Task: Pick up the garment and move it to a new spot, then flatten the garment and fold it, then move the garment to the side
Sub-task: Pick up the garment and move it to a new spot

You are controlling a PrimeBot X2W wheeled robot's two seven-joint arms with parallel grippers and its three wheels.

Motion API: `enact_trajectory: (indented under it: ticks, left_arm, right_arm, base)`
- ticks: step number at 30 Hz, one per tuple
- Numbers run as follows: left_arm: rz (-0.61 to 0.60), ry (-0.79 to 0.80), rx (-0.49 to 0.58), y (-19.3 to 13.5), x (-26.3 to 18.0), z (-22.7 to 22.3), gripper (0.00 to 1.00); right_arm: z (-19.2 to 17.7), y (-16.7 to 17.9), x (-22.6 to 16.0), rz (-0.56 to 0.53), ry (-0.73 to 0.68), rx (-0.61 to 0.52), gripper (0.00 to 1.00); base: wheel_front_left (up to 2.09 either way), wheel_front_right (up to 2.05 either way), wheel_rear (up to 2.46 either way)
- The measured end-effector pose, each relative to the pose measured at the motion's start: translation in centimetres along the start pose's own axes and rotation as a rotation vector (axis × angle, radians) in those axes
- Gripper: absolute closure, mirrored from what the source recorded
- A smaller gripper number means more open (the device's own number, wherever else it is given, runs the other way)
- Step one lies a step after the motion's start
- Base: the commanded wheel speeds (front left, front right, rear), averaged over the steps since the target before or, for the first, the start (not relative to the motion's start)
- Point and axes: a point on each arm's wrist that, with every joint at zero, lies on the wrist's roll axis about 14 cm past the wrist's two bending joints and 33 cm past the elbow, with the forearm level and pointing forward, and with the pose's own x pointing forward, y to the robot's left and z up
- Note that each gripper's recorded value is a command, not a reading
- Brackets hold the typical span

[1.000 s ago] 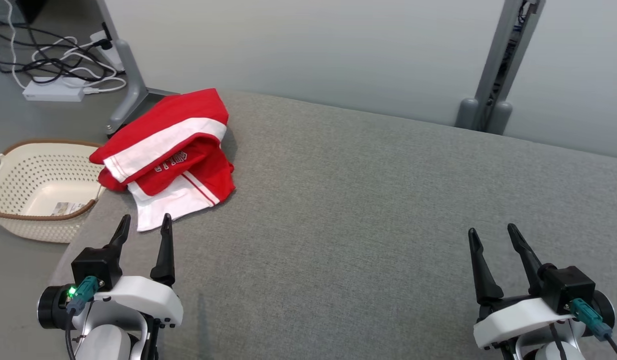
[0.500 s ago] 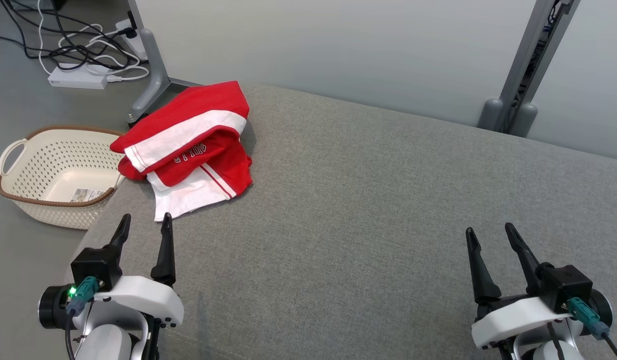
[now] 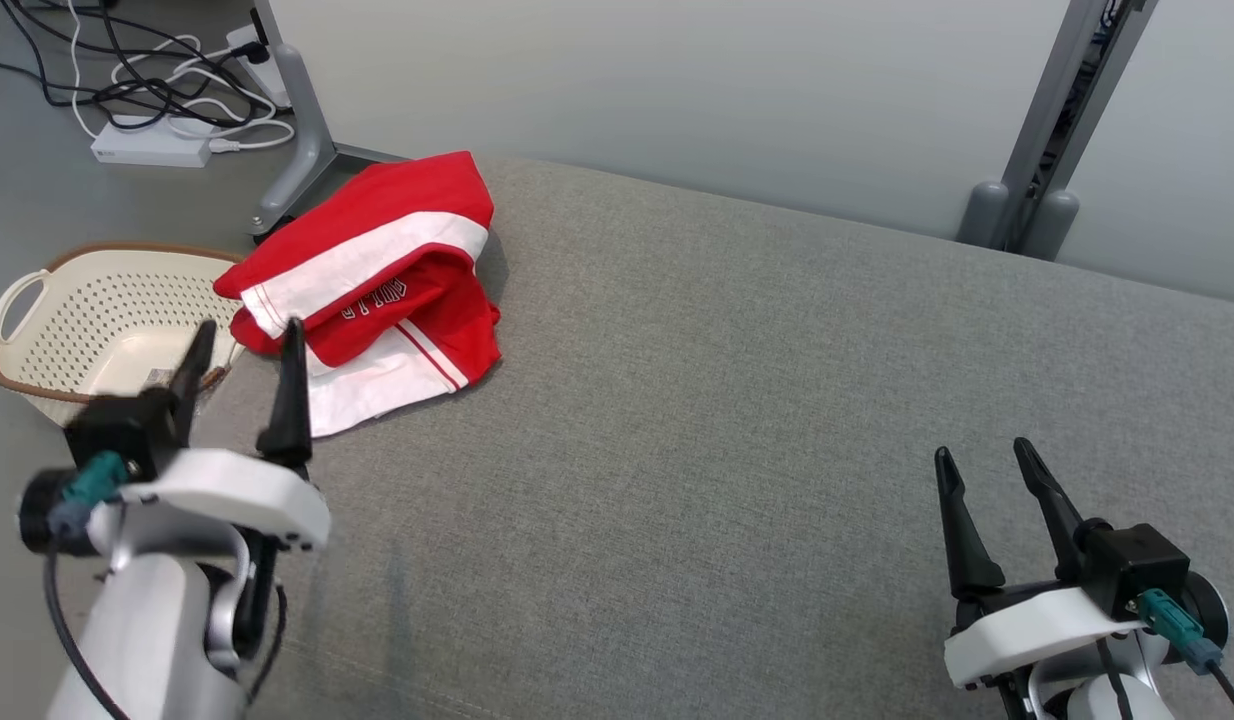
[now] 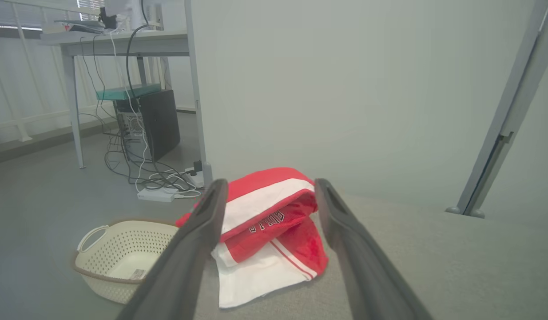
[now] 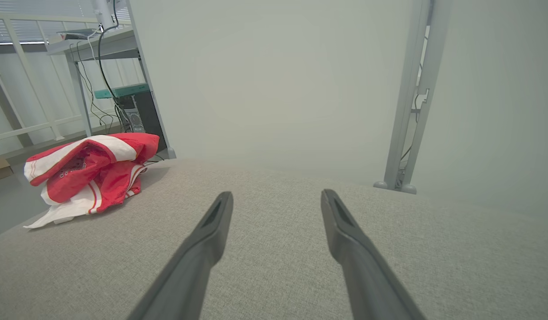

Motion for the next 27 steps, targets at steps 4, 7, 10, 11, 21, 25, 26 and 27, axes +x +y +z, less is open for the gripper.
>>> enact_trajectory:
  ticks: [4, 7, 10, 11, 21, 25, 26, 27]
  left_arm:
    - [-0.026, -0.041, 0.026, 0.3, 3.1, 4.0, 0.00]
    - [-0.055, 0.032, 0.039, 0.2, 5.5, 4.7, 0.00]
    - [-0.067, 0.169, 0.025, 0.4, 7.7, 3.3, 0.00]
    - [-0.065, 0.216, 0.013, 0.5, 8.3, 2.6, 0.00]
    - [0.043, 0.613, -0.068, 3.3, 11.0, -6.7, 0.00]
    - [0.092, 0.696, -0.088, 4.1, 11.4, -9.8, 0.00]
    - [0.101, 0.711, -0.092, 4.2, 11.5, -10.4, 0.00]
    - [0.109, 0.730, -0.093, 4.3, 11.5, -11.1, 0.00]
  right_arm:
    - [0.0, -0.3, 0.4, -0.002, -0.006, 0.001, 0.00]
    - [-0.2, -0.6, 0.5, -0.008, -0.004, 0.002, 0.00]
    - [-0.2, -1.1, 0.7, -0.016, -0.004, 0.000, 0.00]
    - [-0.3, -1.3, 0.7, -0.020, -0.002, 0.001, 0.00]
    - [-2.3, -4.3, 0.1, -0.085, 0.044, 0.003, 0.00]
    - [-3.0, -5.9, 0.0, -0.114, 0.061, -0.004, 0.00]
    - [-3.1, -6.3, 0.0, -0.118, 0.065, -0.009, 0.00]
    - [-3.4, -6.6, -0.1, -0.123, 0.072, -0.012, 0.00]
  base:
    - [0.00, 0.00, 0.00]
    - [0.00, 0.00, 0.00]
    - [0.00, 0.00, 0.00]
    - [0.00, 0.00, 0.00]
    - [0.00, 0.00, 0.00]
    - [0.00, 0.00, 0.00]
    - [0.00, 0.00, 0.00]
    - [0.00, 0.00, 0.00]
